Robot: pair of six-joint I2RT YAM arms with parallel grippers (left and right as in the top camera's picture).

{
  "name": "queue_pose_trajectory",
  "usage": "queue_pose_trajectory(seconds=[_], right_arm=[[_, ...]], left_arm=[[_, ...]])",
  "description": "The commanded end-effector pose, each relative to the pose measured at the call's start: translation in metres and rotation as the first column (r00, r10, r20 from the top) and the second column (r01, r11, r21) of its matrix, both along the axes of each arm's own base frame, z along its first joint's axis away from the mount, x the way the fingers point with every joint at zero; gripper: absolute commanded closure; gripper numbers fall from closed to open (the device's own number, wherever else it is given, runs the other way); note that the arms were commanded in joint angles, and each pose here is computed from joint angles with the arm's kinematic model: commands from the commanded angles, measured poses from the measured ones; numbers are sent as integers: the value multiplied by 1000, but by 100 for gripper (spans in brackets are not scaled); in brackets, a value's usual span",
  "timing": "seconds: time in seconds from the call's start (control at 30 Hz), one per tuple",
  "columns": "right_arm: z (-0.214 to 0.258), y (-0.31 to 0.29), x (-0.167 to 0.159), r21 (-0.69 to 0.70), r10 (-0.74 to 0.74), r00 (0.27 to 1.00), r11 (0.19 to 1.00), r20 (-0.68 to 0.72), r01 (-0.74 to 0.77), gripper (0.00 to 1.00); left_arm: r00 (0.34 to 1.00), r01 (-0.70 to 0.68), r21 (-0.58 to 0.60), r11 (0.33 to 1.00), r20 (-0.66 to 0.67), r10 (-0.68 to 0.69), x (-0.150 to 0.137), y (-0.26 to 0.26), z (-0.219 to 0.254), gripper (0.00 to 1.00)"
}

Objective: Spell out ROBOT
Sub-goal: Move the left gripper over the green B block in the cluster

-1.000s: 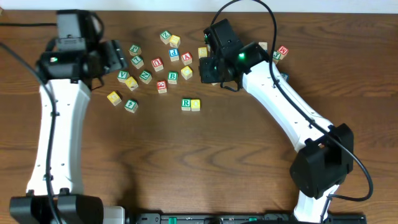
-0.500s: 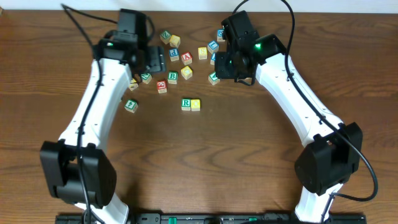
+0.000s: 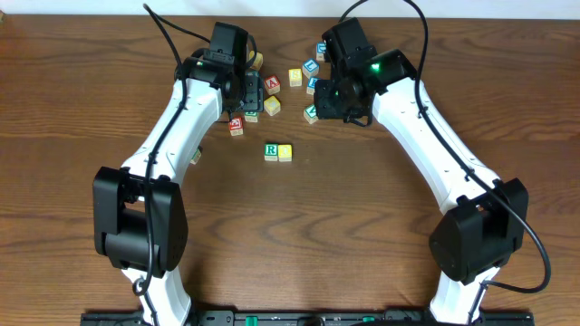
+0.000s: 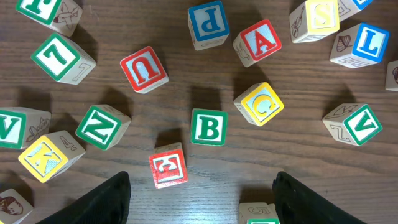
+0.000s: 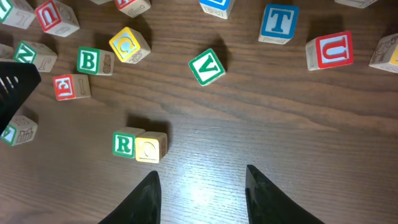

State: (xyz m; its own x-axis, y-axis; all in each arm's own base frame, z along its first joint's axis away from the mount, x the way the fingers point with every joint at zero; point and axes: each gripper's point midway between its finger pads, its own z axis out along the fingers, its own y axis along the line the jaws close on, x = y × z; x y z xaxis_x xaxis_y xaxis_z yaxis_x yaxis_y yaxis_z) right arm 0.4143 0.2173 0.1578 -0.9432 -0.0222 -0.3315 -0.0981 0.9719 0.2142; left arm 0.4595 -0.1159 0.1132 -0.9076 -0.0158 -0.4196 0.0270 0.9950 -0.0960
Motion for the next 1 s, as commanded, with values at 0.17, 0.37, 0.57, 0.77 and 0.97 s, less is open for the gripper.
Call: queue_pose_trajectory(seconds=[0.17, 0.37, 0.57, 0.77, 0.97], right_arm=[[5, -1, 3, -14, 8, 1000, 1000, 18, -7, 60], [4, -2, 3, -14, 6, 1000, 1000, 17, -6, 59], [4, -2, 3, -18, 6, 1000, 1000, 16, -6, 59], [4, -2, 2, -19, 6, 1000, 1000, 14, -6, 59], [4, -2, 2, -19, 6, 1000, 1000, 15, -6, 59]], left_arm=[[1000, 12, 2, 1000, 25, -12, 8, -2, 4, 28], [1000, 12, 2, 1000, 25, -12, 8, -2, 4, 28], [999, 12, 0, 1000, 35, -12, 10, -2, 5, 28], [1000, 12, 3, 1000, 19, -12, 13, -3, -7, 28], [999, 13, 15, 1000, -31, -12, 12, -3, -32, 28]])
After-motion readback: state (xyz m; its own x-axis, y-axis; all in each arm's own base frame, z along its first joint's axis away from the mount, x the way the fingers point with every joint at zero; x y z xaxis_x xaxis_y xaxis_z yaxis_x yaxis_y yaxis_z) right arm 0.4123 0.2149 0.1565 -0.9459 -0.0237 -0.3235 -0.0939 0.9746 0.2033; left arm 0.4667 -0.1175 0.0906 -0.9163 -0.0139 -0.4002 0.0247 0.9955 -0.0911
